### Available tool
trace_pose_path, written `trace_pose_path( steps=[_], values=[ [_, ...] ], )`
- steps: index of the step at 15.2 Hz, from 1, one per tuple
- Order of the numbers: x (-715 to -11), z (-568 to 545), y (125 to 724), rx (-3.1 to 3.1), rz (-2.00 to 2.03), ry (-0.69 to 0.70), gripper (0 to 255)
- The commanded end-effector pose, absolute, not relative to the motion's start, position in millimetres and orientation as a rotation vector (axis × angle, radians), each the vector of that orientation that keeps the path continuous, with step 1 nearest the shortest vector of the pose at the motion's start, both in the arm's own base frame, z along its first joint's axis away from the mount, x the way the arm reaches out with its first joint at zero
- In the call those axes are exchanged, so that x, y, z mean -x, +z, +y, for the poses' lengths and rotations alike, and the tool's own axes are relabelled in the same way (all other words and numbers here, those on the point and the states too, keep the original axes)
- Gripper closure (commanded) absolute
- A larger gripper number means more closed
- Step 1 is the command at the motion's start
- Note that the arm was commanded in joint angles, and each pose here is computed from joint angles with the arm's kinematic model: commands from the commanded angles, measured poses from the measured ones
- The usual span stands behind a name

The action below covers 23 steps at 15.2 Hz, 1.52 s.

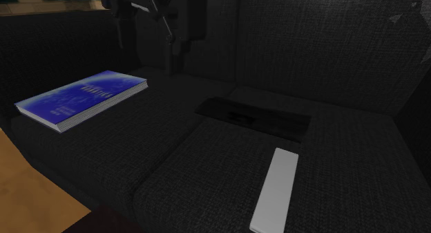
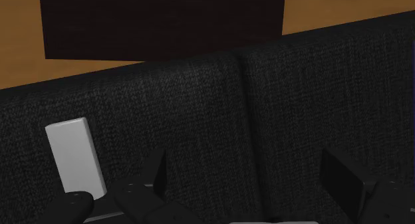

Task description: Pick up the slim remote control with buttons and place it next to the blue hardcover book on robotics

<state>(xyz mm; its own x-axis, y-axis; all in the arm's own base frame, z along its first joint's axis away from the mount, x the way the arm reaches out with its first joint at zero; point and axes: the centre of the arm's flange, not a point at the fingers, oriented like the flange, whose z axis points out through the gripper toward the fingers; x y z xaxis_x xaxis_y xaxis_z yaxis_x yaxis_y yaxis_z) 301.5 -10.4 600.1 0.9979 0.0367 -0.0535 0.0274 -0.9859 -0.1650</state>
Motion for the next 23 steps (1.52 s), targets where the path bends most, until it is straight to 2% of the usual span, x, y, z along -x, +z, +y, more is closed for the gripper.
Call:
trace_pose_path(
  steps=[1, 23],
  values=[
    [-302, -10, 600, 2.975, -0.048, 0.084, 0],
    [-419, -137, 388, 3.088, -0.05, -0.07, 0]
  ],
)
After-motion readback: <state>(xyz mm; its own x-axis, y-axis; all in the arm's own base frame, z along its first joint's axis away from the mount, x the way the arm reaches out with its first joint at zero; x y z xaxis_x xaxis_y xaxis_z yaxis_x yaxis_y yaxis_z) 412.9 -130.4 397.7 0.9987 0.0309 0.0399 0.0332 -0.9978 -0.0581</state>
